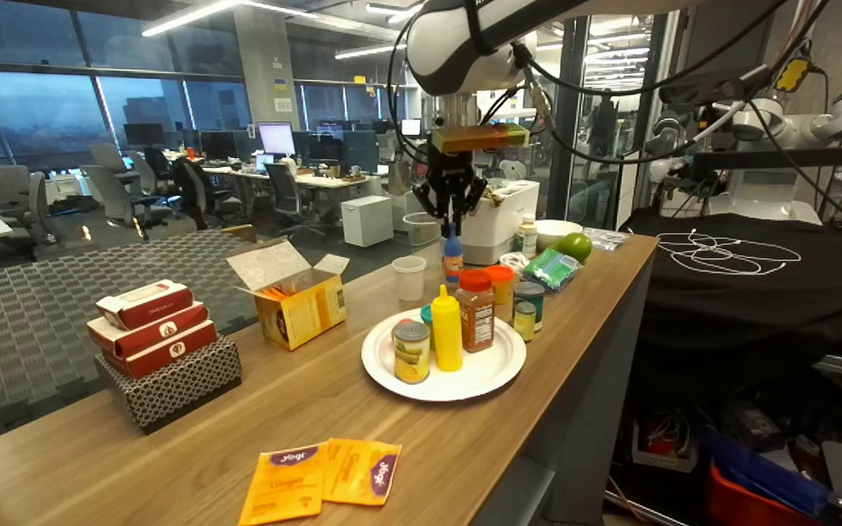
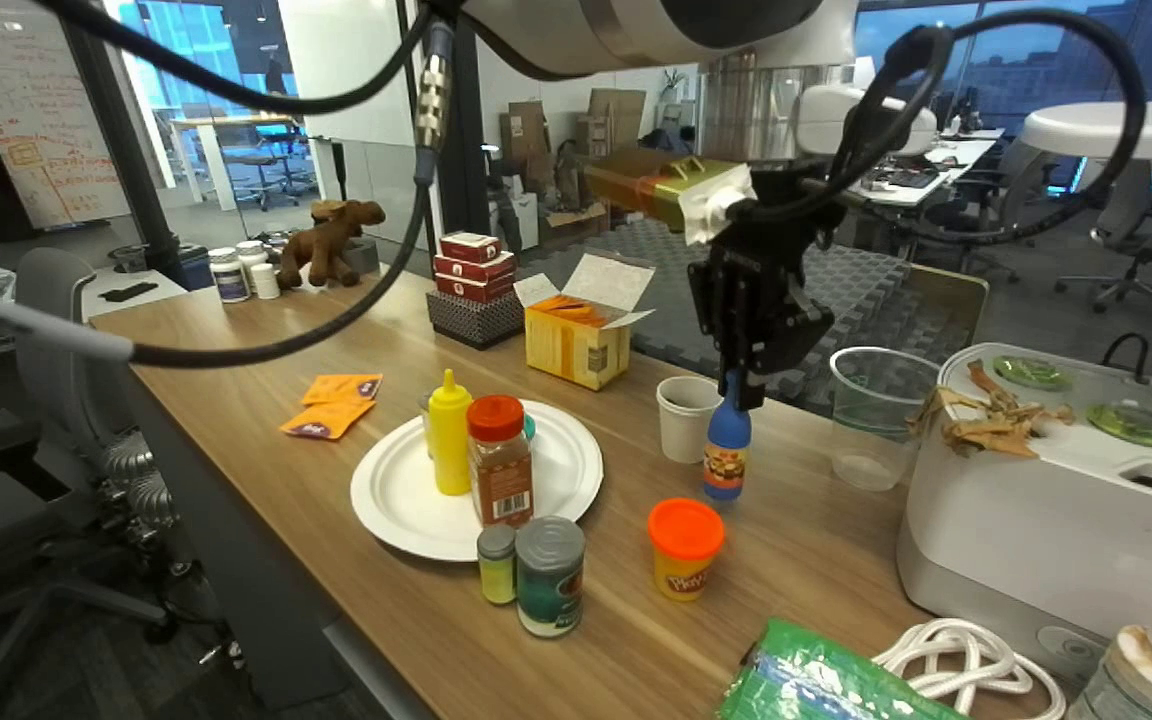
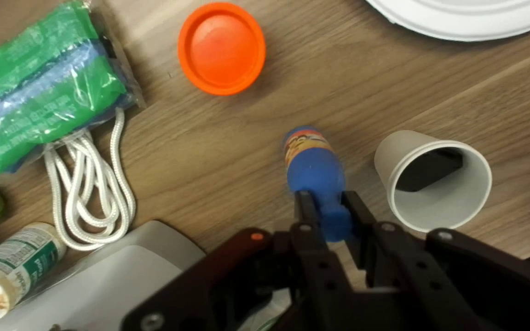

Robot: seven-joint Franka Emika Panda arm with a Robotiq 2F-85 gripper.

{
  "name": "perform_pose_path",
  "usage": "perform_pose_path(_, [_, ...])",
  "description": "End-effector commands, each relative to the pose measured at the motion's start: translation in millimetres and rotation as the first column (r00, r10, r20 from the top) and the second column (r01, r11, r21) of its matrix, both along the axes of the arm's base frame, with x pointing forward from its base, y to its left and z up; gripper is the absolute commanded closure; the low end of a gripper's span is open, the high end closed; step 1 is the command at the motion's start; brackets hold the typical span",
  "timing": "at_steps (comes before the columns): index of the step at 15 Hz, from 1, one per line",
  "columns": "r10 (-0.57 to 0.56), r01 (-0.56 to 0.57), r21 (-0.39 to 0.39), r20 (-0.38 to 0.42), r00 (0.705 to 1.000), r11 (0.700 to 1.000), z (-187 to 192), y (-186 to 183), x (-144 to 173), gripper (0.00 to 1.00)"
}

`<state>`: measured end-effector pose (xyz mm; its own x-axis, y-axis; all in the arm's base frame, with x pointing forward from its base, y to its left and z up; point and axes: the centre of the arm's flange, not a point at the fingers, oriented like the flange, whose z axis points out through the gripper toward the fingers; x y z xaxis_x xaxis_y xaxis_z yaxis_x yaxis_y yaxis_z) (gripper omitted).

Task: Put the containers and strawberry plush toy on the white plate

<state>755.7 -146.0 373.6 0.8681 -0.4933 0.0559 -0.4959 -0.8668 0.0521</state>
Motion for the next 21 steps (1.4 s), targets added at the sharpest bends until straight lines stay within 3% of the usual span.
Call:
perform_pose_path(1, [-0.064,0.064,-0.004,-0.004,0.998,0.998,45,28,-23,0.89])
perform_pose_path(6, [-0.052,0.052,-0.001,0.001,0.999,0.999,92,87,-54,0.90])
perform_pose_path(12, [0.039,-0.039,-0.023,0.011,0.999,0.999,130,174,-99,0.90])
perform_pose_path(16, [0.144,-0.145,-0.036,-0.030,0.989,0.989,125,226,-129,0.91])
perform_pose_path(21, [0.227,-0.230,-0.029,-0.088,0.970,0.973,100,255,-162,0.91])
